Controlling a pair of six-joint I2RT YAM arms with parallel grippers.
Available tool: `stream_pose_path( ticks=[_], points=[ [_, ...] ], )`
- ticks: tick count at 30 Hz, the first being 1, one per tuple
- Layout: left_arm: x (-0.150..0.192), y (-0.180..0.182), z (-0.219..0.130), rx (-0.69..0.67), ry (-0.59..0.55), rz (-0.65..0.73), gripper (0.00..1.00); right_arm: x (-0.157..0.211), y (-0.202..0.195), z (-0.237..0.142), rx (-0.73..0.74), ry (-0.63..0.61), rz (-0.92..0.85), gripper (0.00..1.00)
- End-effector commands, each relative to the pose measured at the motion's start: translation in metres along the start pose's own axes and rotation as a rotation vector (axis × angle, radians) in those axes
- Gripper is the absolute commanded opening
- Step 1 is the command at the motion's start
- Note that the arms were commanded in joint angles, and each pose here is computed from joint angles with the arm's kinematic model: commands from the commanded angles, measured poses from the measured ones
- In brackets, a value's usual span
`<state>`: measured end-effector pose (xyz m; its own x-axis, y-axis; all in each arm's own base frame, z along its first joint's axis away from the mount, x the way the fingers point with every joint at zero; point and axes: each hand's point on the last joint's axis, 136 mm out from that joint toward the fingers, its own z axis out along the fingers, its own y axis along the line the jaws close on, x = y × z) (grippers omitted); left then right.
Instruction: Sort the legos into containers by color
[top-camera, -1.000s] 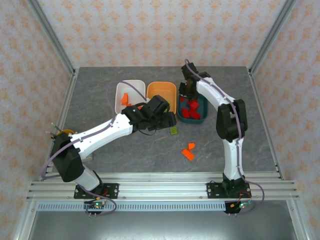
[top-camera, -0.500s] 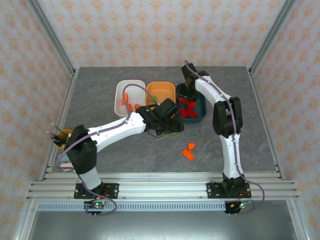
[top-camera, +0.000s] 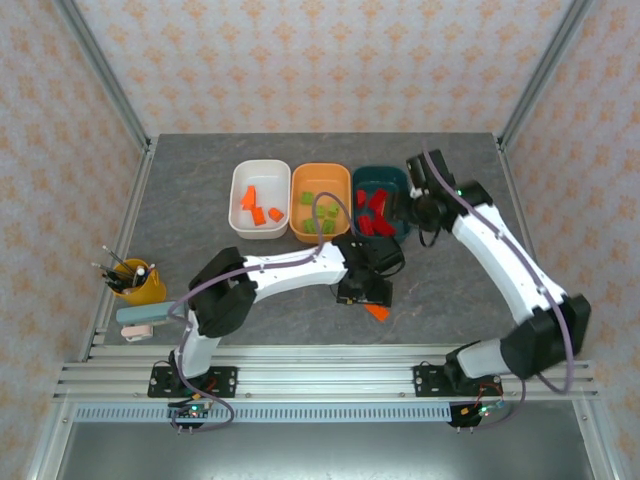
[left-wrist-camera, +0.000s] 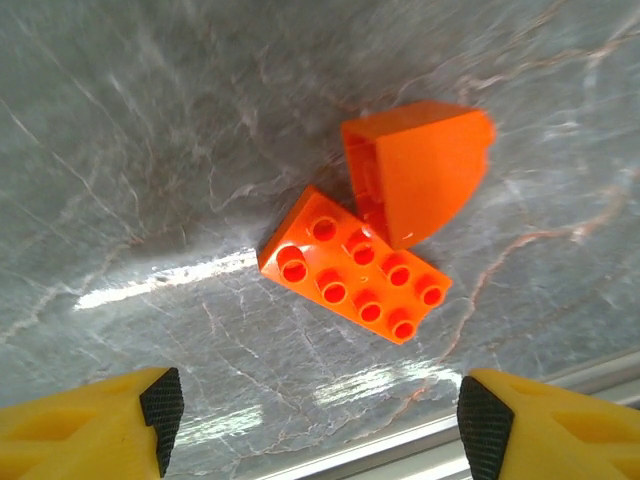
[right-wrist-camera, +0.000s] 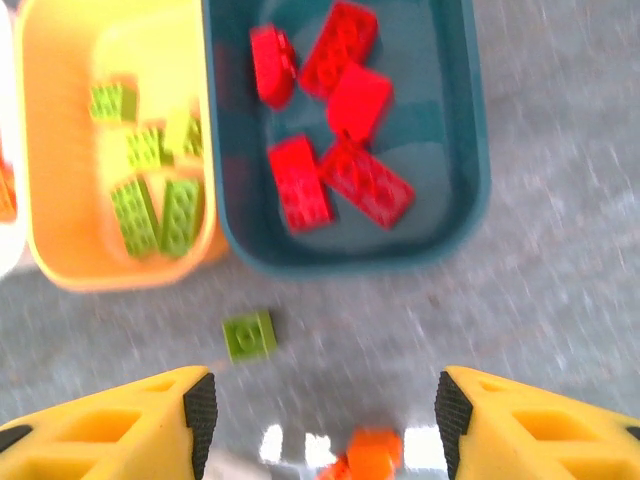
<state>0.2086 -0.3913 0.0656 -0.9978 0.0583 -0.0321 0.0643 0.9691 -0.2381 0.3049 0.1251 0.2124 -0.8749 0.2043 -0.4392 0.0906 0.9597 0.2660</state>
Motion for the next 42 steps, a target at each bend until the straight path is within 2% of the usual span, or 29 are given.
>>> stream_pose_path(
  ticks=[1, 5, 10, 17, 24, 29, 34, 42],
  points=[
    [0.009, -0.012, -0.009, 0.011, 0.035, -0.142, 0.75, 0.041, -0.028, -0.010, 0.069, 0.034, 0.027, 0.61],
    [0.015, -0.016, 0.002, -0.017, 0.076, -0.277, 0.75, 0.065, -0.047, -0.027, 0.074, 0.015, 0.058, 0.61],
    [0.012, -0.026, 0.013, 0.012, 0.065, -0.437, 0.76, 0.075, -0.055, -0.043, 0.071, -0.007, 0.055, 0.61],
    [-0.003, -0.028, 0.022, -0.022, 0.005, -0.515, 0.76, 0.073, -0.064, -0.056, 0.095, -0.059, 0.050, 0.62],
    [-0.007, -0.024, 0.044, -0.056, 0.000, -0.584, 0.69, 0.058, -0.083, -0.091, 0.152, -0.196, 0.119, 0.65],
    [-0.009, -0.020, 0.051, -0.069, -0.021, -0.609, 0.64, 0.062, -0.084, -0.102, 0.121, -0.212, 0.161, 0.65],
    [-0.004, -0.007, 0.058, -0.123, -0.015, -0.600, 0.54, 0.067, -0.083, -0.102, 0.103, -0.204, 0.183, 0.65],
    [-0.009, 0.027, 0.061, -0.222, -0.052, -0.491, 0.41, 0.071, -0.079, -0.099, 0.079, -0.181, 0.174, 0.65]
  ],
)
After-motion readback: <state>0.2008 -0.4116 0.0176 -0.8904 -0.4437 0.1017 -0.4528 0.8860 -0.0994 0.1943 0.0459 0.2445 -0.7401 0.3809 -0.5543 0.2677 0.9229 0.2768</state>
